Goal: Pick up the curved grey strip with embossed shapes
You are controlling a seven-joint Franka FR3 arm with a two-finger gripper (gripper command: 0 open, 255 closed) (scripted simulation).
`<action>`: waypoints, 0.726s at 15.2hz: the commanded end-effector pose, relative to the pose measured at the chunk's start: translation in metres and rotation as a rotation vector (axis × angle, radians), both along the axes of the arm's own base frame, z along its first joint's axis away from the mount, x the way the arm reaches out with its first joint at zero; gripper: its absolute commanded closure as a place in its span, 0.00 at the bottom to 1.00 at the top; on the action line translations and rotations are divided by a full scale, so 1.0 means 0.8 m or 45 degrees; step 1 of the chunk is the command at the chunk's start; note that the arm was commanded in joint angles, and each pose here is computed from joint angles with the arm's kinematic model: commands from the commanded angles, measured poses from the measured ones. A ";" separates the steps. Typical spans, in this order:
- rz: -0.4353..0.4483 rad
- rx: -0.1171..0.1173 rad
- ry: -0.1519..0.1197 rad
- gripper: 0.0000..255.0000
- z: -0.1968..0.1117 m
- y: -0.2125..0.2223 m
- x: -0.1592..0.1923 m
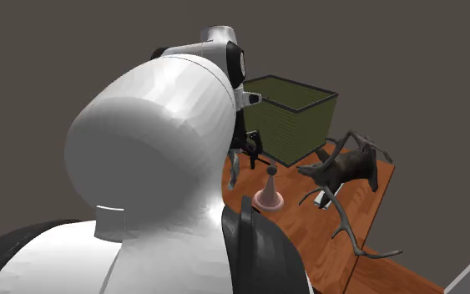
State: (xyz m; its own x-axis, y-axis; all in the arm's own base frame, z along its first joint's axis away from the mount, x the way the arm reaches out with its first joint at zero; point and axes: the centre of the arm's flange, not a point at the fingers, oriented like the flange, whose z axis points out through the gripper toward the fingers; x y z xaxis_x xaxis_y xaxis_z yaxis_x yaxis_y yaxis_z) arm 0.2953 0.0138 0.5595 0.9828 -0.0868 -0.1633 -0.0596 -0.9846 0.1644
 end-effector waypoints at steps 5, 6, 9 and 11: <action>0.075 0.041 -0.035 0.00 -0.024 -0.007 0.054; 0.094 0.051 -0.043 0.00 -0.030 -0.008 0.067; 0.150 0.082 -0.069 0.00 -0.048 -0.010 0.109; 0.187 0.102 -0.086 0.00 -0.059 -0.011 0.136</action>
State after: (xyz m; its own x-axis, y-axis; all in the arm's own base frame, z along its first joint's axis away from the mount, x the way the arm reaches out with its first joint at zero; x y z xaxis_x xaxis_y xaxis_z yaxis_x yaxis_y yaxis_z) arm 0.3957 0.0043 0.5191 0.9931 0.0534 -0.1044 0.0632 -0.9936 0.0933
